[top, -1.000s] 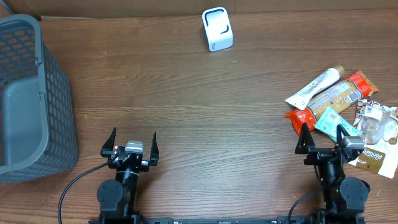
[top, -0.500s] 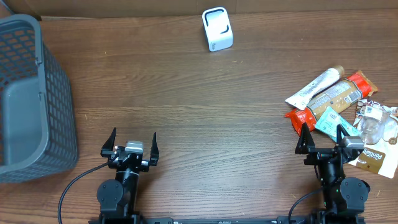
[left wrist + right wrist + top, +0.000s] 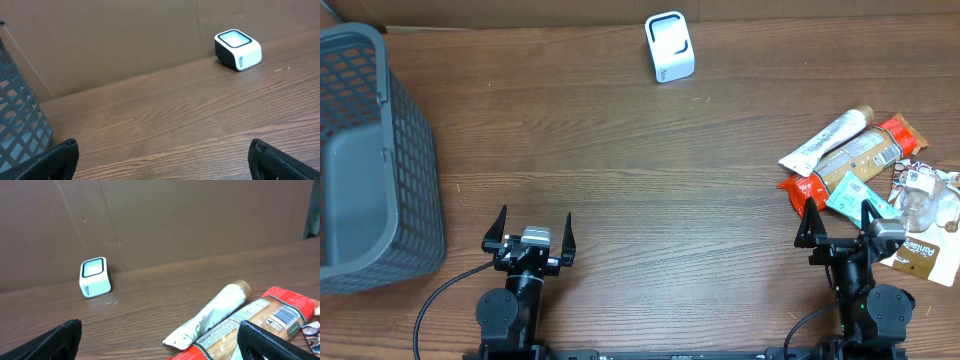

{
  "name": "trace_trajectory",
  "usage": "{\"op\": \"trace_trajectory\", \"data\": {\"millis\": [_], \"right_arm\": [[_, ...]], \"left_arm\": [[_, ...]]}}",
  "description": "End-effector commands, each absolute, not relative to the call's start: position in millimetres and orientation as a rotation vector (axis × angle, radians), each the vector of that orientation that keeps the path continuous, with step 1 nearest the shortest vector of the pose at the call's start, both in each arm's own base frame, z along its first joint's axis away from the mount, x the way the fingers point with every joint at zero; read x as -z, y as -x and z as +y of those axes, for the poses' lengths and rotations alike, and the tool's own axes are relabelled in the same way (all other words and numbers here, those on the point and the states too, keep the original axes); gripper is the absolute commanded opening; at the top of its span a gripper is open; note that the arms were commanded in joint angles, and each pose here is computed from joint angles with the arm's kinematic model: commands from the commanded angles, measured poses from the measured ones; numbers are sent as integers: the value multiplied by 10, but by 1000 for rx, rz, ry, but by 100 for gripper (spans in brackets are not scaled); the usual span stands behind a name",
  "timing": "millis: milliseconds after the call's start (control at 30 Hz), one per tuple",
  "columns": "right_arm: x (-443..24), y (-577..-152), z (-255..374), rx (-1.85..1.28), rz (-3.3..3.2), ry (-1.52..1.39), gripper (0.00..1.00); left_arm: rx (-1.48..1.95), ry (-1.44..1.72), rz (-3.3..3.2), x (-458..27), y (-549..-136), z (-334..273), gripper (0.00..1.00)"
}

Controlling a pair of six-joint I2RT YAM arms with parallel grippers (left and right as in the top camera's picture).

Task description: Scan the item barcode

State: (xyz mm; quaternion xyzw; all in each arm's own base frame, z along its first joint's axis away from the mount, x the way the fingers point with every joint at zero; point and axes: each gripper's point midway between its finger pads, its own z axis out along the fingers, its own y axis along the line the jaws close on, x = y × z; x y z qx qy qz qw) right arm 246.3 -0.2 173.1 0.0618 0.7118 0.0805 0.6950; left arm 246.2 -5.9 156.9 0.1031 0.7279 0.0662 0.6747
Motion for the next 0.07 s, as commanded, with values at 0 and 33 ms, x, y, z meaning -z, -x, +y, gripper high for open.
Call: {"op": "trace_trajectory", "data": {"millis": [0, 33], "right_arm": [[-1713, -2463, 3, -178, 1585, -135, 100], [-1713, -2463, 3, -177, 1585, -135, 100]], "left_arm": [[-170, -242, 1630, -1565, -2461, -52, 100], [-170, -242, 1630, -1565, -2461, -52, 100]]}}
